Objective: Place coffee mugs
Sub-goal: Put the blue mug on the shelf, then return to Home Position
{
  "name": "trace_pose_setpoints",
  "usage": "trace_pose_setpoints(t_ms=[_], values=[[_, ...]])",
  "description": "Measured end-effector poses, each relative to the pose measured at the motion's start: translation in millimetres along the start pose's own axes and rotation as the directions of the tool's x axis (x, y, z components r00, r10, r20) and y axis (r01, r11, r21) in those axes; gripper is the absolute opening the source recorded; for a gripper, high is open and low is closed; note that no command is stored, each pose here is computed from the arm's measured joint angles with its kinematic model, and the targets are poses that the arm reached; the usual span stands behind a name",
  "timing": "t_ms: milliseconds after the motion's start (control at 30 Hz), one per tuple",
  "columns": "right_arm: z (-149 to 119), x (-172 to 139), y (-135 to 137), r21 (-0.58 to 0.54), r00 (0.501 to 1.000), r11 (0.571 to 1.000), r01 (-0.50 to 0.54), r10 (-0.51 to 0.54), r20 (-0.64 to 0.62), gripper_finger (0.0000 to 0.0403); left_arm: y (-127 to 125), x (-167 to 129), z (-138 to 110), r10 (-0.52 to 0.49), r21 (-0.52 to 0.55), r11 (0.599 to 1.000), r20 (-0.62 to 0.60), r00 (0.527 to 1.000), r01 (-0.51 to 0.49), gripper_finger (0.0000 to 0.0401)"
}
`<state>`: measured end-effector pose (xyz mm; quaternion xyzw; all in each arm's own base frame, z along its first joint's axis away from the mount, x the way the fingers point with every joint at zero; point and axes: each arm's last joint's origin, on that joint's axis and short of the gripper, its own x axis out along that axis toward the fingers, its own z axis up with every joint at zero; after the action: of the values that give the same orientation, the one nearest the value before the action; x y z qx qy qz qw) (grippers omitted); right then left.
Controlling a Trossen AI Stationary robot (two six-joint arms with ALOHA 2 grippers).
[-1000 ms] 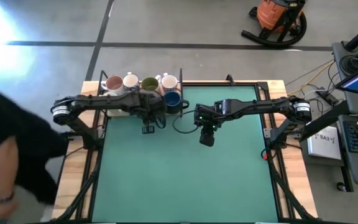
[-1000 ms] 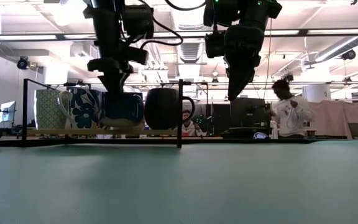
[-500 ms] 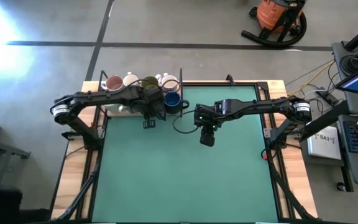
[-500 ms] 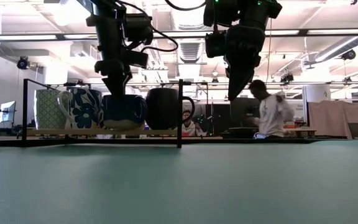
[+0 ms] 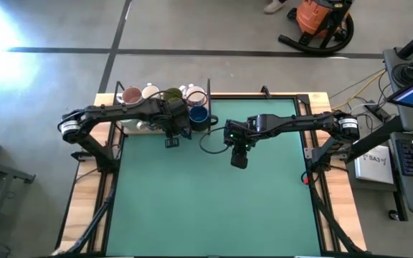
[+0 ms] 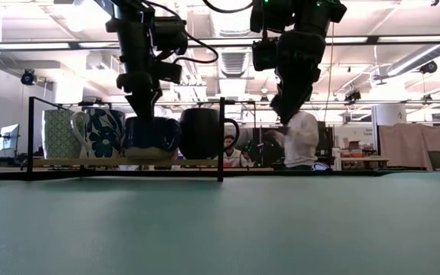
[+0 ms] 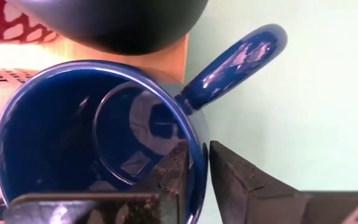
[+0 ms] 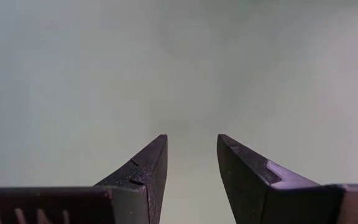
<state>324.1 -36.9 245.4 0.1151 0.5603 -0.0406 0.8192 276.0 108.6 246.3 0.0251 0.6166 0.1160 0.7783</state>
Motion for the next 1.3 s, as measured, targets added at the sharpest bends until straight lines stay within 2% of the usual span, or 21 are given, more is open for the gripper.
trace_pose_setpoints(t_ms=[267,900,1067,1300], values=[[0,0,0,0.001,1.000,1.000,0.000,0.000,0.000,0.0128,7,1,-2,0.054,-0.017,0.998,-0.017,0.998,-0.054,0.0074],[-1,0,0,-0.007,1.000,1.000,0.000,0.000,-0.007,0.0128,7,-2,-2,0.057,-0.042,0.997,-0.005,0.998,-0.058,0.0076],[-3,-3,0,-0.037,1.000,0.999,0.002,-0.003,-0.024,0.0128,4,-22,-6,0.069,-0.063,0.996,0.058,0.996,-0.066,0.0076],[-7,-22,1,-0.094,1.000,0.996,0.002,0.001,0.027,0.0128,2,-68,-24,0.099,-0.181,0.981,0.203,0.974,-0.062,0.0076]])
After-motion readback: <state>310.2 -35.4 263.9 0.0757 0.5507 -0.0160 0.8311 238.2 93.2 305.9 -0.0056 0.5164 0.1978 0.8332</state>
